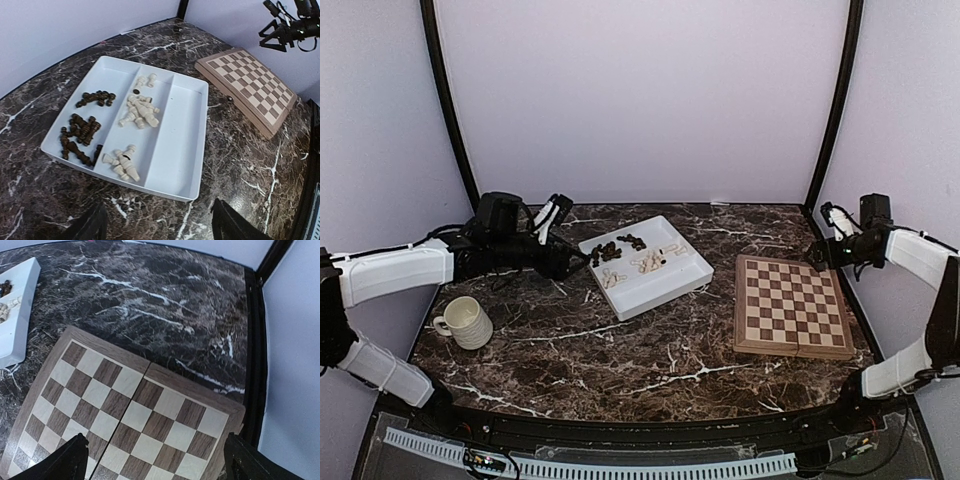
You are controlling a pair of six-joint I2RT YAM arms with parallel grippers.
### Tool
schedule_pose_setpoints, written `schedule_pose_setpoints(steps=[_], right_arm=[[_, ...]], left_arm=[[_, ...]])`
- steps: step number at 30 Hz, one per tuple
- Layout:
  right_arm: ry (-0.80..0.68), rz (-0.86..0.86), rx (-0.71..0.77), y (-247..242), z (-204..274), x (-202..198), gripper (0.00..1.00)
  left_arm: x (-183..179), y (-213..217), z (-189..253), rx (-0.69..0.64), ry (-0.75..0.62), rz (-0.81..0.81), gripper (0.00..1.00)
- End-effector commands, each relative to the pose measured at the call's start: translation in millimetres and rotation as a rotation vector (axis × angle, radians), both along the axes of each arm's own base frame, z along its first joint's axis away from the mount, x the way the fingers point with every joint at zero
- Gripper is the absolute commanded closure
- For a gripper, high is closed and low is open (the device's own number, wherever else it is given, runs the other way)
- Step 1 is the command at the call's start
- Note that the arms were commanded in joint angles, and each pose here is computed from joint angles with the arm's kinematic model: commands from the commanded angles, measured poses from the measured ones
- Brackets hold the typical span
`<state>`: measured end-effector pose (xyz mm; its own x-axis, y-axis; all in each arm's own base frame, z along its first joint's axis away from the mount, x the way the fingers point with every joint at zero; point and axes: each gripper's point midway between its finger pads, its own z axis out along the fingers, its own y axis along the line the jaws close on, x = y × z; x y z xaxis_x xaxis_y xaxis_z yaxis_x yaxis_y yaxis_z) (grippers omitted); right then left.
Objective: Set up the chess pieces on the board
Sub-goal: Adjust the chessboard at the center of the board.
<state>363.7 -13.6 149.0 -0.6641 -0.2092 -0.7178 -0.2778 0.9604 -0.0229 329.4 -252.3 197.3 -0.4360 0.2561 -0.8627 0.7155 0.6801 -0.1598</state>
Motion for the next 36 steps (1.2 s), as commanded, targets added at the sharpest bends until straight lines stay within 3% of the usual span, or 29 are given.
schedule_pose_setpoints(steps=[1,4,11,27,36], right_arm=[[0.134,-0.083,-0.037,-21,-24,-6,0.02],[0.206,-0.128,-0.026,-36,-36,-10,0.01],[0.374,-0.143,0.089,-46,-64,-14,0.01],[0.44,-0.16,0.12,-53,-93,9,0.01],[0.452,-0.013,0.197,-25,-97,35,0.08]], left_arm=[[-20,-26,-3,0.031,0.024,-0.096,0.12],[-29,-37,-10,0.054,0.042,-0.114,0.02],[-47,-60,-21,0.093,0.081,-0.182,0.01],[-52,-61,-17,0.096,0.068,-0.205,0.01],[-56,-64,-19,0.092,0.078,-0.234,0.03]])
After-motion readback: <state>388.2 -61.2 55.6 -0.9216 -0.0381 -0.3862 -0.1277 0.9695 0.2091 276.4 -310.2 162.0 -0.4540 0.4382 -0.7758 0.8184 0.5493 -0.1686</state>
